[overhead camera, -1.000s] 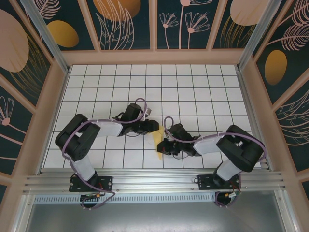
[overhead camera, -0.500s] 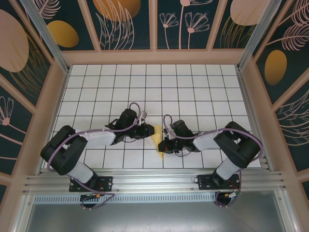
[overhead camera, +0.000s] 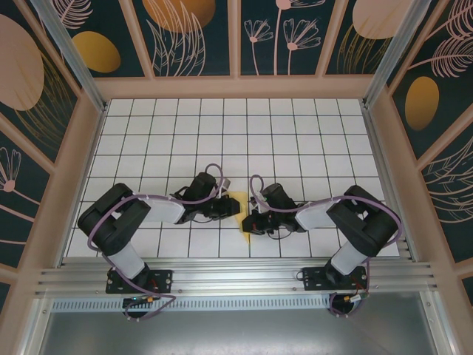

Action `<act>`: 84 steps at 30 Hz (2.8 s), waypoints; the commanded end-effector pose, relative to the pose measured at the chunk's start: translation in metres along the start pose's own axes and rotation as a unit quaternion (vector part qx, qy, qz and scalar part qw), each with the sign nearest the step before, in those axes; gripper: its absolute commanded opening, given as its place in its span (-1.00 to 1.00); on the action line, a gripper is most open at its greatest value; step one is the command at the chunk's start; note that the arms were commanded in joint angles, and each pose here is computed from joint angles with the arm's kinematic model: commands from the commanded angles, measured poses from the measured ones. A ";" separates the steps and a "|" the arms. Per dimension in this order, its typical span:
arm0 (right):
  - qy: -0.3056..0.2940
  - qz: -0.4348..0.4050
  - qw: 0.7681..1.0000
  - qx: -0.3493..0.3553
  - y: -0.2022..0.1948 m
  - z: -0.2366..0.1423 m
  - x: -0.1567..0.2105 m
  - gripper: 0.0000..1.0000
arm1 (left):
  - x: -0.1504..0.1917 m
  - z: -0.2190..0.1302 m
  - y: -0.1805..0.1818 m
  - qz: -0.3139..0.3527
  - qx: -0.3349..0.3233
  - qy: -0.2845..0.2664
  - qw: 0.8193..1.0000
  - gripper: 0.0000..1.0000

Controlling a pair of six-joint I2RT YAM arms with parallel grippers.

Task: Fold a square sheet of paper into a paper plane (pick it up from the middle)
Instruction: Fold the wing for the fifth time at the center of the table.

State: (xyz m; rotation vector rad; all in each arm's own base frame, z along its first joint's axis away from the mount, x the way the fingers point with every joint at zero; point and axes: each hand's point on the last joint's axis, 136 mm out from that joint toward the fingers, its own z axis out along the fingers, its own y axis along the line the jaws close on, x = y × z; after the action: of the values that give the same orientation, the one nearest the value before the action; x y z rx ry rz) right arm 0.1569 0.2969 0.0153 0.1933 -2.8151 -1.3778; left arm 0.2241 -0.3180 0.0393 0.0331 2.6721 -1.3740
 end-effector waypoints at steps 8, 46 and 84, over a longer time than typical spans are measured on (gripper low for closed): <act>0.006 0.052 0.995 0.085 -0.051 0.004 0.013 -0.92 | 0.017 0.001 -0.001 0.022 0.000 0.036 0.999 -0.48; 0.028 0.079 0.984 0.154 -0.080 -0.008 0.036 -1.00 | -0.065 0.003 0.047 0.019 -0.112 -0.062 0.992 -0.51; 0.008 0.090 0.983 0.159 -0.081 -0.010 0.031 -1.00 | -0.120 -0.022 0.054 0.061 -0.158 -0.110 0.979 -0.44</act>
State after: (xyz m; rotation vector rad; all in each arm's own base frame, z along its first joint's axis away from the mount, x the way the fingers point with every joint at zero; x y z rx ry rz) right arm 0.1592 0.2940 0.0135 0.1551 -2.8407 -1.3415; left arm 0.3302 -0.2740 0.0204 0.0060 2.6367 -0.9538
